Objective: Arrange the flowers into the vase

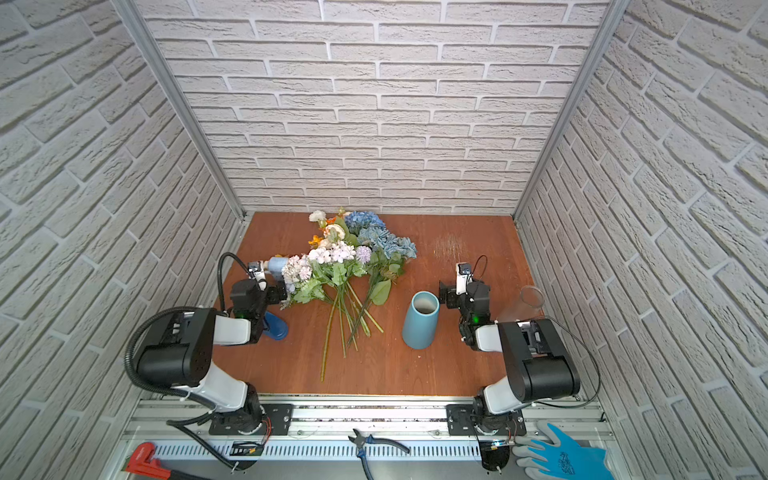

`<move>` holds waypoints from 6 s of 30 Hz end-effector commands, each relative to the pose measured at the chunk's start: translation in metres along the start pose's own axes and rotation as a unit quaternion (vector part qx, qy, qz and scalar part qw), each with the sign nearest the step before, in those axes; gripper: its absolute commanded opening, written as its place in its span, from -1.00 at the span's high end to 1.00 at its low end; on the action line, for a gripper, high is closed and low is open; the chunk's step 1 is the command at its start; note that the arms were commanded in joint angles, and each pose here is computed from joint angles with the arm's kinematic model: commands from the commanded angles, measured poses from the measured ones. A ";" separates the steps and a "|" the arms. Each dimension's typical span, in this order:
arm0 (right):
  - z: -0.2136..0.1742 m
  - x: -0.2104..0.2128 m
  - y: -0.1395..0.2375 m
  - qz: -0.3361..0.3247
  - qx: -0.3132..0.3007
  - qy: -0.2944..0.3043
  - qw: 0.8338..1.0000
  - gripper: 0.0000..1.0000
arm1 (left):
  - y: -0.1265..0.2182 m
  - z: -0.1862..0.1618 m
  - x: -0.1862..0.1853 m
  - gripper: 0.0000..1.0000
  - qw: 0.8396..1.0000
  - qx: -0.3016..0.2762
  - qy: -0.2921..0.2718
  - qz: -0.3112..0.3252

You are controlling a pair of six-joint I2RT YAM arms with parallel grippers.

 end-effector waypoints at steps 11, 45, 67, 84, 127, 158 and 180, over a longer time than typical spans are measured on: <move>0.015 -0.003 0.002 -0.005 -0.025 -0.003 1.000 -1.00 | -0.001 0.012 0.001 -0.97 1.000 -0.026 0.006 -0.003; 0.082 -0.023 0.036 -0.069 0.022 -0.036 0.997 -0.97 | 0.058 0.077 0.012 -0.97 0.986 -0.086 0.077 0.120; 0.163 -0.010 0.074 0.041 0.101 -0.186 0.976 -0.98 | 0.136 0.102 -0.174 -0.79 0.980 0.042 -0.010 -0.194; 0.151 -0.005 0.102 0.060 0.104 -0.189 0.975 -0.98 | 0.100 0.024 -0.313 -0.05 0.923 0.223 -0.128 -0.285; 0.157 -0.012 0.123 0.025 0.081 -0.168 0.982 -0.98 | 0.074 -0.042 -0.297 0.67 0.911 0.323 -0.185 -0.177; 0.239 0.031 0.152 0.294 -0.062 -0.192 0.934 -0.56 | 0.158 0.181 -0.280 1.00 0.892 -0.045 0.021 -0.449; 0.283 0.104 0.144 0.444 -0.182 -0.144 0.865 -0.20 | 0.206 0.194 -0.319 1.00 0.763 -0.081 0.076 -0.637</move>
Point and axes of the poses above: each gripper's point midway between its finger pads, its own y axis back along the fingers, its own x axis along the line the jaws close on, z = x × y, the point moved 8 cm from there along y, back along the fingers, and after that the axes turned 7 degrees about y, right-handed, at the moved point
